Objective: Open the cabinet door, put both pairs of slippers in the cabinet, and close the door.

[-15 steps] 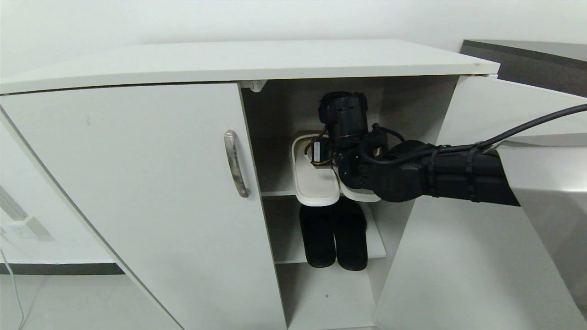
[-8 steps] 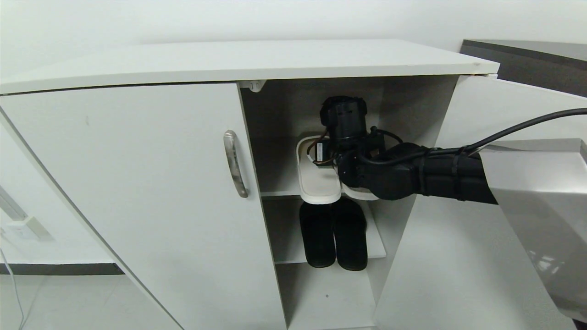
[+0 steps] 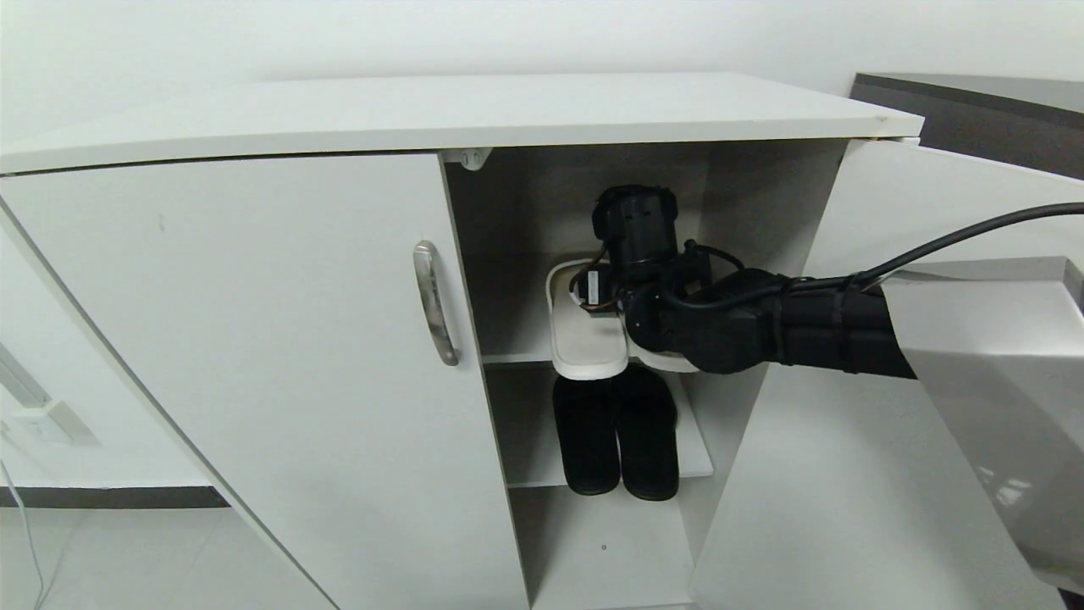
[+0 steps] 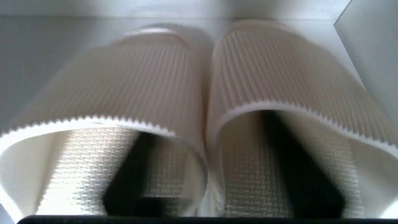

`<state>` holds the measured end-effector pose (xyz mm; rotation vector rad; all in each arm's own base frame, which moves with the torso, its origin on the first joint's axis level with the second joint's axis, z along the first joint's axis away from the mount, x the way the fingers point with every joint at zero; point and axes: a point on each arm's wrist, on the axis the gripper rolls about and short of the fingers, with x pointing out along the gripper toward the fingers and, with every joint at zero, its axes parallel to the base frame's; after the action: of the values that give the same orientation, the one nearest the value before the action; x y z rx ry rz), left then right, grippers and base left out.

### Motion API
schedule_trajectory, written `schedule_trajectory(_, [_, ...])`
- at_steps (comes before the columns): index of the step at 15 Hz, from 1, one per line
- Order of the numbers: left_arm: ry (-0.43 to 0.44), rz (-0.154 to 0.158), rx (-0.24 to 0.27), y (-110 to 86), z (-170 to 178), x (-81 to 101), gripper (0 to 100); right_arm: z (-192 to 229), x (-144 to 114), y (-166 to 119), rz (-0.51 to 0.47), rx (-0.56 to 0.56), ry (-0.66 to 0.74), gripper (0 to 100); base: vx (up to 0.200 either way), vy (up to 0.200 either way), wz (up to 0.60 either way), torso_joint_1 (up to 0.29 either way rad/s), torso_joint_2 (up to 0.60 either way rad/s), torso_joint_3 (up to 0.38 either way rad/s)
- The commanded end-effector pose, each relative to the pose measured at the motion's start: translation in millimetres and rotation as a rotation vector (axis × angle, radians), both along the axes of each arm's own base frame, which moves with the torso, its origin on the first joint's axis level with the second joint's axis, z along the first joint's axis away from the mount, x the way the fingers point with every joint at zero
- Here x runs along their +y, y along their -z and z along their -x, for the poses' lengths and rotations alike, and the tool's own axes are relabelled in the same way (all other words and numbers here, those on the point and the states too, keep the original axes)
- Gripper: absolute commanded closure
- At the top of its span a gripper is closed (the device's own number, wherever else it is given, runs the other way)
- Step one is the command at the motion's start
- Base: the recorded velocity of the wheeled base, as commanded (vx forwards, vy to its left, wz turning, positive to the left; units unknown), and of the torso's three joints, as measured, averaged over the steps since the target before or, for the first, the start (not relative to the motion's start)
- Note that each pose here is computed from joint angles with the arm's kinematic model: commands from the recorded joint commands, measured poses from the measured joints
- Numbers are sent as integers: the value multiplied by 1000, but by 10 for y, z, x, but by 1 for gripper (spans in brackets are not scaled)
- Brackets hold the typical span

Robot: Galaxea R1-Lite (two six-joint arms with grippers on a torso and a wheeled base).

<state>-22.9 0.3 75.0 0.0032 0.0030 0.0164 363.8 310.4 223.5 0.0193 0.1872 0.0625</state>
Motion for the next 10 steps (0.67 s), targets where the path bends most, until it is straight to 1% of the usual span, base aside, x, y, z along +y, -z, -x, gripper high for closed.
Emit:
schedule_trajectory(1, [0,0,2,0,-1,0,100,110,-14,-59,3,3,-13,0,0,0,0,0,0,0])
schedule_trajectory(5, [0,0,2,0,-1,0,100,417,-54,-135,18,20,-31,0,0,0,0,0,0,0])
schedule_trajectory(9, [0,0,2,0,-1,0,100,841,-203,-273,11,19,-71,0,0,0,0,0,0,0])
schedule_trajectory(10, [0,0,2,0,-1,0,100,891,-222,-297,8,15,-77,0,0,0,0,0,0,0])
